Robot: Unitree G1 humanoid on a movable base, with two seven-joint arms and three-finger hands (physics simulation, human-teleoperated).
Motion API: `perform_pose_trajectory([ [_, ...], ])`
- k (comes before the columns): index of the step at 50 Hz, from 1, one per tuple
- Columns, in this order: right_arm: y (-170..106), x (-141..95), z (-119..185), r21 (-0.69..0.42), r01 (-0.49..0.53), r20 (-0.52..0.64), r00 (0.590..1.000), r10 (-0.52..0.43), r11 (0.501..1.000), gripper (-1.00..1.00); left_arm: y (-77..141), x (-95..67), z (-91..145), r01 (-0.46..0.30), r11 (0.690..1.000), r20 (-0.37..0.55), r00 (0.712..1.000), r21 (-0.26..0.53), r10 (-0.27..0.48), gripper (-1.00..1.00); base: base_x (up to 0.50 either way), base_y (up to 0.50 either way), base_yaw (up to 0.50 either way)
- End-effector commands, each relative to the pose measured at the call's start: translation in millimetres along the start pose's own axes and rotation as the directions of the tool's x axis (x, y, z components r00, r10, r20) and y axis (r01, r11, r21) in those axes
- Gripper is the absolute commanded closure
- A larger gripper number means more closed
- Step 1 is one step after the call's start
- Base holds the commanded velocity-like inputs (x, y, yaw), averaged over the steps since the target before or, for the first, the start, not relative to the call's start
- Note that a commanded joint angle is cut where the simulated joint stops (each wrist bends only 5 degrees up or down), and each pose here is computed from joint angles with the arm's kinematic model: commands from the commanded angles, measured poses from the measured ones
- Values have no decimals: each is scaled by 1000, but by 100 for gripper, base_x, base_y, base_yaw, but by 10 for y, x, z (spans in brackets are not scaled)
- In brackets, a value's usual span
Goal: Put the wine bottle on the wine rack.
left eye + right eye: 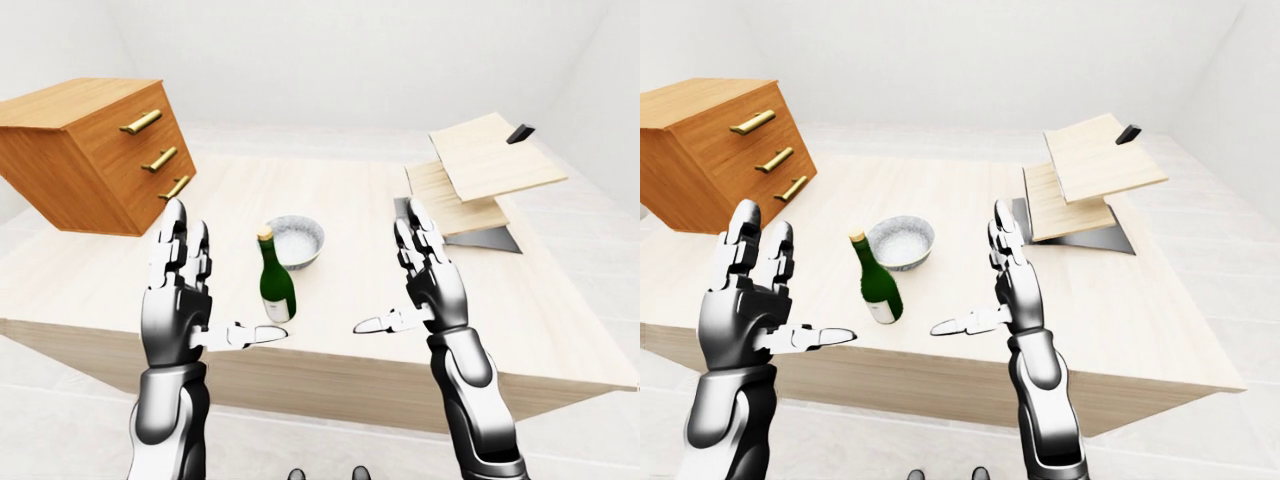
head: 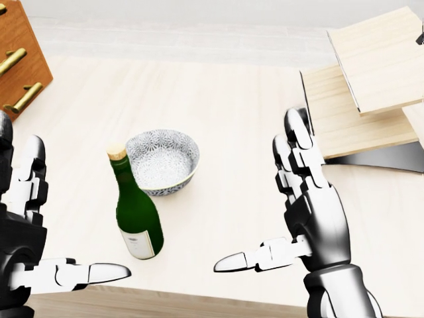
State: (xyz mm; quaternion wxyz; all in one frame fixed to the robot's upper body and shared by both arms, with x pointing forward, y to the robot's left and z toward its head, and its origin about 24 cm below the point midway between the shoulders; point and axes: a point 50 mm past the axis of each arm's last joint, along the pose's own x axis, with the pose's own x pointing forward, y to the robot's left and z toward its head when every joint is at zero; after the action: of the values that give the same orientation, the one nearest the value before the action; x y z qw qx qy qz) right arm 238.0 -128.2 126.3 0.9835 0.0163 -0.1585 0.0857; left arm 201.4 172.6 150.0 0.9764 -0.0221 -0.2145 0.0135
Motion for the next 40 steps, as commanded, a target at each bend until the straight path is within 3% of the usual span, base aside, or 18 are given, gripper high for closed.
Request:
perform_pose_trajectory([
  [1, 45, -22, -133, 26, -25, -57, 998, 26, 999, -100, 6, -25, -115, -3, 1000, -54, 999, 0, 3, -100, 0, 0, 50],
  [19, 44, -11, -317, 53, -21, -130, 991, 28, 998, -100, 22, -75, -312, -7, 1000, -145, 989, -7, 6, -100, 0, 0, 50],
  [28, 42, 33, -263, 60, -5, -102, 995, 12, 998, -100, 39, -91, -376, -5, 1000, -174, 985, -9, 3, -100, 0, 0, 49],
  [33, -16, 62, -241, 61, 55, -91, 995, -50, 997, -100, 42, -98, -362, -5, 1000, -170, 985, -10, 3, -100, 0, 0, 0],
  [40, 14, 45, -261, 59, 20, -101, 995, -14, 998, -100, 57, -108, -385, -10, 1000, -181, 983, -11, 8, -100, 18, -30, 0],
])
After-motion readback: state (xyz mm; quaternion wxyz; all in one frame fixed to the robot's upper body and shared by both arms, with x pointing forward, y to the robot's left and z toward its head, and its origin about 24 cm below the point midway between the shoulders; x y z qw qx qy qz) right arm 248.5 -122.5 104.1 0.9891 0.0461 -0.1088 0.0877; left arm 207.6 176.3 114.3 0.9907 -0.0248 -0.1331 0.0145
